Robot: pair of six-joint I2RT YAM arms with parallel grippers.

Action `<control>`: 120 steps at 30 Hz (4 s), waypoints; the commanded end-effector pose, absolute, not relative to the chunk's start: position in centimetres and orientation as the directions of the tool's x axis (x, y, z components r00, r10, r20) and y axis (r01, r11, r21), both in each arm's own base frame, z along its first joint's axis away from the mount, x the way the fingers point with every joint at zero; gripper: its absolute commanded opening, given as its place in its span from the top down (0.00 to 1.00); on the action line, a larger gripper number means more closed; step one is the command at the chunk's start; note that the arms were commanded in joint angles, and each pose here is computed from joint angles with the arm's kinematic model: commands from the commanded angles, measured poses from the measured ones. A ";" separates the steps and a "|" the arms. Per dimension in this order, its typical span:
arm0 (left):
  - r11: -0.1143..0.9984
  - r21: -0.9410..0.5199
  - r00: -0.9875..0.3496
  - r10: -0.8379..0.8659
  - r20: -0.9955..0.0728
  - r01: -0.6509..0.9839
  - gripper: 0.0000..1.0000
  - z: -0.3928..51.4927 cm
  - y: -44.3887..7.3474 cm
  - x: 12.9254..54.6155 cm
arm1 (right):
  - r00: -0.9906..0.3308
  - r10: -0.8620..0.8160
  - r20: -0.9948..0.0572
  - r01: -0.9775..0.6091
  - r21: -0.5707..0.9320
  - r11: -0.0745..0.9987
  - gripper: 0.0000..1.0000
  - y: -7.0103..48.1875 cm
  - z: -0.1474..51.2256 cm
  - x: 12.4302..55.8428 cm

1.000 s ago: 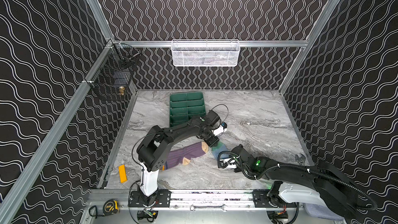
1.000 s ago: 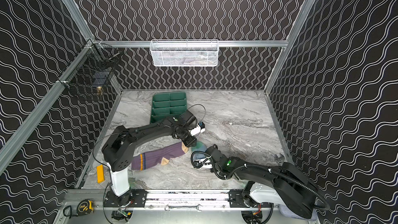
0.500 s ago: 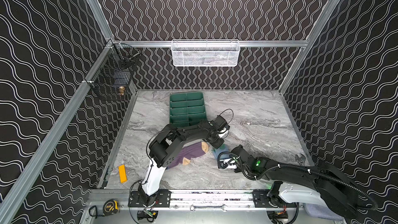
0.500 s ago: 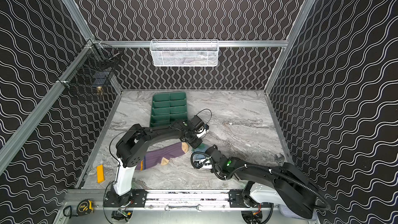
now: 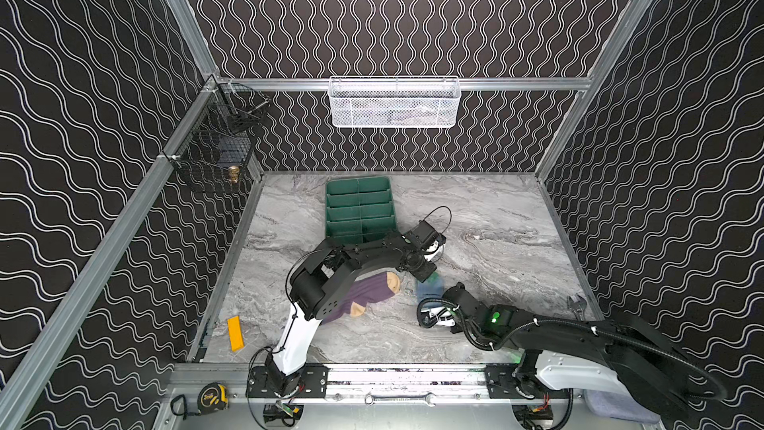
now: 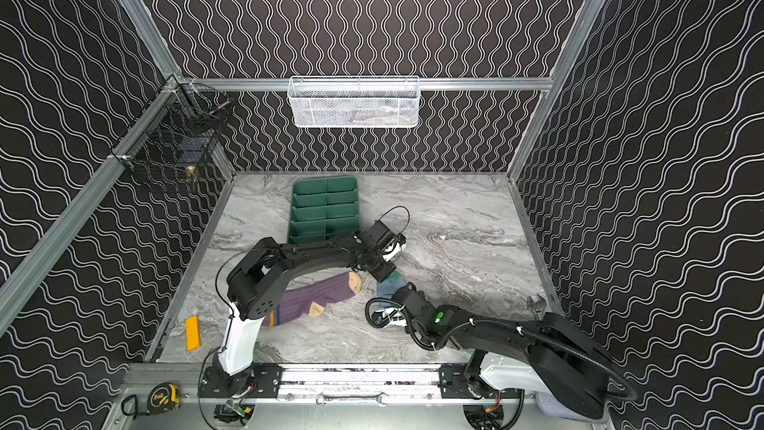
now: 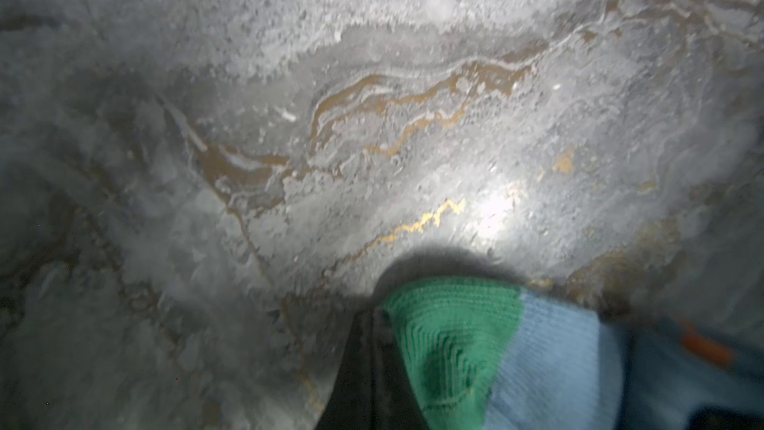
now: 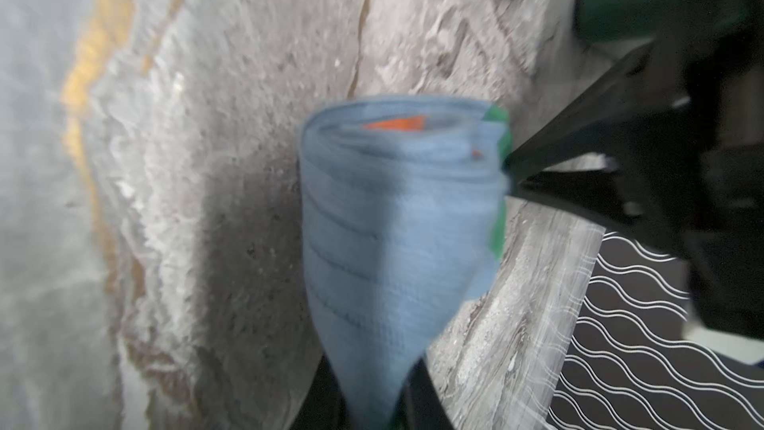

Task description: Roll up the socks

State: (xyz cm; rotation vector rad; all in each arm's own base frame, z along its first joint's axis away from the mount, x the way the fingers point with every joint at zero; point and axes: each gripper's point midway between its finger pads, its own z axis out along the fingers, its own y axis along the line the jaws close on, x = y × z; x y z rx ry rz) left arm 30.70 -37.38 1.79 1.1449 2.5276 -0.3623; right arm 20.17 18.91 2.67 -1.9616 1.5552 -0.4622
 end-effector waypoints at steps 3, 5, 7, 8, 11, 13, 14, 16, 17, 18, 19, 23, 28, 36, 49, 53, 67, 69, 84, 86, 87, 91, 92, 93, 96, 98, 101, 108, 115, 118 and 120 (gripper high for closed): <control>0.660 -0.101 -0.658 0.699 -0.282 0.744 1.00 -0.5 -35.6 28.6 | 0.236 -0.969 -0.075 -0.766 -0.629 -0.138 1.00 19.2 2.5 20.6; 0.658 -0.117 -0.661 0.698 -0.274 0.744 1.00 -1.3 -35.9 28.2 | 0.264 -0.963 -0.059 -0.766 -0.619 -0.172 1.00 19.3 2.6 20.5; 0.659 -0.137 -0.668 0.694 -0.270 0.740 1.00 -2.0 -36.0 27.9 | 0.293 -0.955 -0.045 -0.765 -0.611 -0.206 1.00 19.5 2.8 20.3; 0.661 -0.142 -0.672 0.690 -0.269 0.737 1.00 -2.2 -36.1 27.9 | 0.307 -0.951 -0.041 -0.764 -0.606 -0.221 1.00 19.6 2.9 20.3; 0.660 -0.155 -0.675 0.689 -0.264 0.735 1.00 -2.9 -36.3 27.7 | 0.350 -0.936 -0.027 -0.759 -0.594 -0.267 1.00 20.0 3.4 20.0; 0.656 -0.156 -0.671 0.693 -0.262 0.738 1.00 -3.0 -36.3 27.7 | 0.369 -0.929 -0.008 -0.749 -0.595 -0.292 1.00 20.0 3.8 20.2; 0.655 -0.156 -0.670 0.693 -0.265 0.739 1.00 -3.0 -36.4 27.8 | 0.375 -0.927 -0.002 -0.748 -0.592 -0.301 1.00 20.1 3.8 20.1; 0.651 -0.158 -0.667 0.696 -0.266 0.742 1.00 -3.1 -36.5 27.8 | 0.393 -0.920 -0.005 -0.755 -0.572 -0.319 1.00 20.3 3.8 19.8; 0.649 -0.159 -0.665 0.698 -0.265 0.744 1.00 -3.1 -36.5 27.8 | 0.398 -0.917 -0.008 -0.762 -0.560 -0.326 1.00 20.4 3.7 19.7; 0.648 -0.159 -0.664 0.699 -0.264 0.745 1.00 -3.2 -36.5 27.8 | 0.402 -0.916 -0.012 -0.777 -0.533 -0.334 1.00 20.5 3.3 19.3; 0.646 -0.159 -0.663 0.701 -0.263 0.747 1.00 -3.2 -36.5 27.8 | 0.404 -0.915 -0.019 -0.800 -0.492 -0.343 1.00 20.4 2.8 18.7; 0.644 -0.152 -0.658 0.703 -0.269 0.750 1.00 -2.8 -36.5 27.9 | 0.335 -0.942 -0.004 -0.886 -0.342 -0.313 1.00 19.5 1.0 17.0; 0.644 -0.133 -0.653 0.707 -0.272 0.753 1.00 -2.4 -36.1 28.2 | 0.191 -0.982 0.002 -0.965 -0.183 -0.188 1.00 18.7 0.0 15.2; 0.637 -0.107 -0.631 0.701 -0.333 0.764 1.00 0.0 -36.3 29.5 | 0.130 -0.991 -0.017 -0.991 -0.031 -0.129 1.00 18.3 -0.6 12.8; 0.526 -0.111 -0.489 0.664 -0.565 0.843 0.69 9.9 -39.3 30.8 | 0.080 -0.997 0.005 -0.997 0.022 -0.080 1.00 17.3 -0.9 12.3; 0.557 0.015 -0.377 0.581 -0.721 0.830 0.61 18.4 -37.3 32.7 | 0.054 -0.999 -0.001 -0.998 0.034 -0.054 1.00 17.4 -0.6 12.8; 0.223 0.466 0.297 0.525 -0.798 0.856 0.32 33.4 -28.3 20.1 | -0.066 -0.997 0.039 -0.991 0.110 0.070 1.00 18.1 -1.2 15.5; 0.179 0.507 0.333 0.565 -0.754 0.843 0.32 30.9 -28.5 19.1 | -0.075 -0.996 0.047 -0.994 0.071 0.078 1.00 17.9 -1.4 16.6; 0.021 0.738 0.459 0.770 -0.442 0.675 0.36 12.4 -36.3 19.5 | -0.090 -0.996 -0.003 -0.988 0.127 0.089 1.00 19.0 -2.4 19.0; 0.003 0.751 0.468 0.780 -0.415 0.660 0.36 10.9 -37.1 20.0 | -0.088 -0.996 -0.009 -0.988 0.131 0.086 1.00 19.2 -2.5 19.1; -0.009 0.746 0.467 0.785 -0.407 0.666 0.36 10.1 -37.3 20.0 | -0.088 -0.996 -0.012 -0.987 0.133 0.085 1.00 19.2 -2.5 19.1; -0.017 0.757 0.444 0.818 -0.365 0.653 0.36 7.4 -37.7 21.4 | -0.082 -0.996 -0.027 -0.988 0.135 0.077 1.00 19.5 -2.4 19.3; -0.014 0.752 0.427 0.831 -0.358 0.658 0.37 6.8 -37.7 21.8 | -0.081 -0.996 -0.031 -0.988 0.136 0.076 1.00 19.6 -2.4 19.3; -0.009 0.747 0.410 0.840 -0.356 0.665 0.39 6.2 -37.5 22.2 | -0.082 -0.996 -0.034 -0.988 0.135 0.077 1.00 19.6 -2.4 19.4; 0.025 0.721 0.351 0.861 -0.367 0.693 0.43 5.1 -37.2 23.3 | -0.080 -0.996 -0.047 -0.987 0.144 0.073 1.00 19.9 -2.3 19.3; 0.016 0.690 0.325 0.874 -0.362 0.723 0.49 4.2 -36.8 23.5 | -0.079 -0.995 -0.058 -0.987 0.144 0.070 1.00 20.1 -2.1 19.3; 0.004 0.657 0.301 0.886 -0.352 0.754 0.58 3.0 -36.7 23.6 | -0.077 -0.995 -0.070 -0.988 0.140 0.066 1.00 20.3 -1.7 19.4; -0.024 0.593 0.259 0.914 -0.314 0.805 0.92 0.9 -36.1 23.1 | -0.071 -0.994 -0.085 -0.990 0.130 0.059 1.00 20.2 -1.2 19.2; -0.030 0.506 0.197 0.939 -0.281 0.862 1.00 -0.4 -35.2 22.2 | -0.077 -0.993 -0.085 -0.995 0.076 0.071 1.00 19.8 -0.7 19.7; -0.012 0.458 0.165 0.941 -0.295 0.889 1.00 -0.7 -34.7 21.6 | -0.084 -0.992 -0.096 -0.996 0.038 0.080 0.89 19.4 -0.1 20.0; -0.012 0.415 0.152 0.940 -0.306 0.910 1.00 -1.0 -34.6 21.1 | -0.089 -0.990 -0.109 -0.996 0.012 0.089 0.78 19.1 0.3 20.1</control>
